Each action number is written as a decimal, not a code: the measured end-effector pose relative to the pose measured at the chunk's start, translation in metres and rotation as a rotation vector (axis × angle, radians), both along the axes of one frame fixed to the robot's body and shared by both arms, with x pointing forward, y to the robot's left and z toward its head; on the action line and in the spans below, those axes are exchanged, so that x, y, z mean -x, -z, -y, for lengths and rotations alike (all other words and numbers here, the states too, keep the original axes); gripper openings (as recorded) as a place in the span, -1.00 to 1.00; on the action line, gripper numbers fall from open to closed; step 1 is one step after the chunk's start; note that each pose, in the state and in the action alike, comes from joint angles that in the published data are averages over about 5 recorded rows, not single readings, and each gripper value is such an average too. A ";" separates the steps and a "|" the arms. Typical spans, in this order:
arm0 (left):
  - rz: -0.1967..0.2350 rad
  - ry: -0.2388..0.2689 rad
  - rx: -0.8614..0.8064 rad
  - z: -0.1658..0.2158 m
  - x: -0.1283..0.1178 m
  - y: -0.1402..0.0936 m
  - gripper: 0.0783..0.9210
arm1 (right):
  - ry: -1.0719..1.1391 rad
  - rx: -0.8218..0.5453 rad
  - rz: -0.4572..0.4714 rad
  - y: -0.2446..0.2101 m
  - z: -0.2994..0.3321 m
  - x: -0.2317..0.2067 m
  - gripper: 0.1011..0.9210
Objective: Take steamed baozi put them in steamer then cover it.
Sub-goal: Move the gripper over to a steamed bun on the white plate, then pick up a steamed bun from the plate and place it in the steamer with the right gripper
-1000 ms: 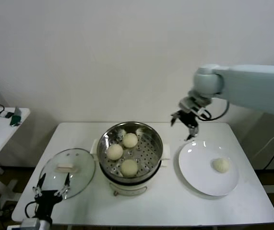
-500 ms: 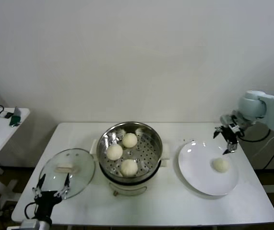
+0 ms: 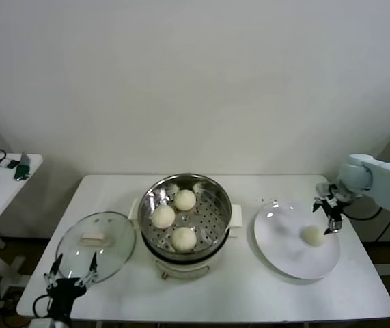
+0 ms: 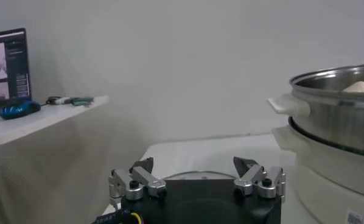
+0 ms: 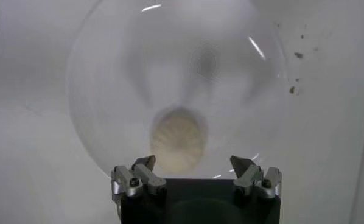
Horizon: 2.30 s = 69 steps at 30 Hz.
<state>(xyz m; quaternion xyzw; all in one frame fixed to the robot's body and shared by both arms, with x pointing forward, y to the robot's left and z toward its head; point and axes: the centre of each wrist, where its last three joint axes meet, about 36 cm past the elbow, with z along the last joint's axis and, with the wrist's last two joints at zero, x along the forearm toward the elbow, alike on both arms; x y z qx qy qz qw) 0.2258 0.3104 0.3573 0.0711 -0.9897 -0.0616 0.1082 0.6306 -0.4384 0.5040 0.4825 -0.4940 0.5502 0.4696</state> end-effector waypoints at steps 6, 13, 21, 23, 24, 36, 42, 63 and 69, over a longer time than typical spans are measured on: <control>-0.006 -0.001 -0.003 0.000 0.002 0.001 0.77 | 0.017 -0.002 -0.011 0.022 0.004 0.003 0.76; -0.007 -0.002 -0.003 0.001 0.003 0.001 0.77 | 0.028 -0.008 -0.011 0.038 0.004 0.001 0.75; -0.008 -0.006 -0.002 0.001 0.004 0.002 0.77 | 0.038 -0.017 -0.011 0.046 0.003 0.001 0.51; -0.007 -0.006 -0.002 0.001 0.004 0.003 0.77 | 0.038 -0.019 -0.009 0.046 0.003 0.001 0.45; -0.006 -0.006 -0.002 0.001 0.003 0.002 0.77 | 0.039 -0.019 -0.008 0.046 0.004 0.001 0.43; -0.003 -0.003 0.001 0.002 0.000 0.001 0.77 | 0.057 -0.091 0.039 -0.010 -0.009 -0.007 0.35; 0.001 0.008 0.001 0.003 -0.004 0.000 0.77 | 0.027 -0.181 0.103 -0.091 -0.046 -0.018 0.35; 0.024 0.012 0.014 0.004 -0.008 -0.007 0.77 | -0.257 -0.326 0.129 -0.196 -0.274 0.011 0.35; 0.028 0.000 0.018 0.001 -0.009 -0.008 0.77 | -0.300 -0.277 0.109 -0.165 -0.305 0.012 0.35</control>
